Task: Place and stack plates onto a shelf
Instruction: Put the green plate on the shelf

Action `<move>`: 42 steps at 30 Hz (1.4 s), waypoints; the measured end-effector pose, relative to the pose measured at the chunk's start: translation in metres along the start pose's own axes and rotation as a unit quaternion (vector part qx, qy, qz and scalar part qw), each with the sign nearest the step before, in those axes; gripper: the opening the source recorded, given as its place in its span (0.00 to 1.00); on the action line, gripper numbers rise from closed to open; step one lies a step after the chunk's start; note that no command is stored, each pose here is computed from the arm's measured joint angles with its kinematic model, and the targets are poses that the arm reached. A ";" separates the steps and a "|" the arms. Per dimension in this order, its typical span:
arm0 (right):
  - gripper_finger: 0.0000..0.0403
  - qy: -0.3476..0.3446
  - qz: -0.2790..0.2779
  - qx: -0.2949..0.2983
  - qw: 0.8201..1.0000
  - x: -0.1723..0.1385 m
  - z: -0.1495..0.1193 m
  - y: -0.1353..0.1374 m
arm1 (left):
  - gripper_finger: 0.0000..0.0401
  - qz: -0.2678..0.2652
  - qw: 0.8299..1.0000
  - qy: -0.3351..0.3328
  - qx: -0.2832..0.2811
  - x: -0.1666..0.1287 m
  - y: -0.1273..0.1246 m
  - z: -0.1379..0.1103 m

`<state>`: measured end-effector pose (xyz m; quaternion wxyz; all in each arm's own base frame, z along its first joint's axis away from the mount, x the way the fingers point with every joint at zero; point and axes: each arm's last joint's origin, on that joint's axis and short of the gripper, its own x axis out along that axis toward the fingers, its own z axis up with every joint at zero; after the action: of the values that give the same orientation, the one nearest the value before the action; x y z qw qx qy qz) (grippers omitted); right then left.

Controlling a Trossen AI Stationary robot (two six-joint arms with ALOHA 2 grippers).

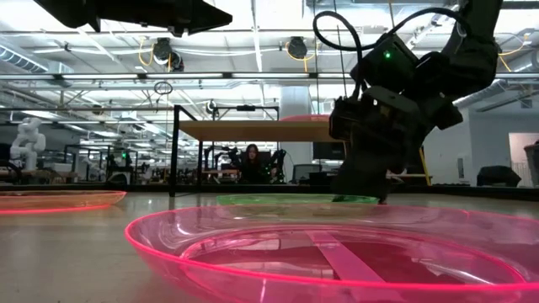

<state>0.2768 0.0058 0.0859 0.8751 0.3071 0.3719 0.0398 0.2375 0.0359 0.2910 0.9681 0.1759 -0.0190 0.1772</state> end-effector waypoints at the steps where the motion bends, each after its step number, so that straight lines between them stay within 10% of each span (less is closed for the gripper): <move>1: 0.42 0.002 0.000 -0.005 1.000 0.001 -0.001 -0.001 | 0.25 0.000 1.000 0.001 0.000 0.000 0.000 0.000; 7: 0.36 0.006 -0.006 -0.007 1.000 0.001 -0.002 -0.002 | 0.25 -0.001 1.000 0.003 0.000 0.000 0.000 -0.001; 15: 0.02 0.011 -0.052 -0.004 0.999 0.001 -0.006 -0.008 | 0.25 -0.001 1.000 0.003 -0.003 0.000 0.000 -0.001; 26: 0.00 -0.046 -0.037 0.006 0.998 -0.014 0.013 -0.006 | 0.25 -0.001 1.000 0.002 -0.001 0.000 0.000 0.000; 42: 0.00 -0.283 -0.092 -0.120 0.947 -0.098 0.139 0.025 | 0.25 0.042 0.998 -0.021 0.033 0.000 0.004 0.006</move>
<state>0.3038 -0.0738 0.2355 0.9745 0.1632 0.1280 -0.0853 0.2358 0.0374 0.2980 0.9529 0.2100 -0.0407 0.2148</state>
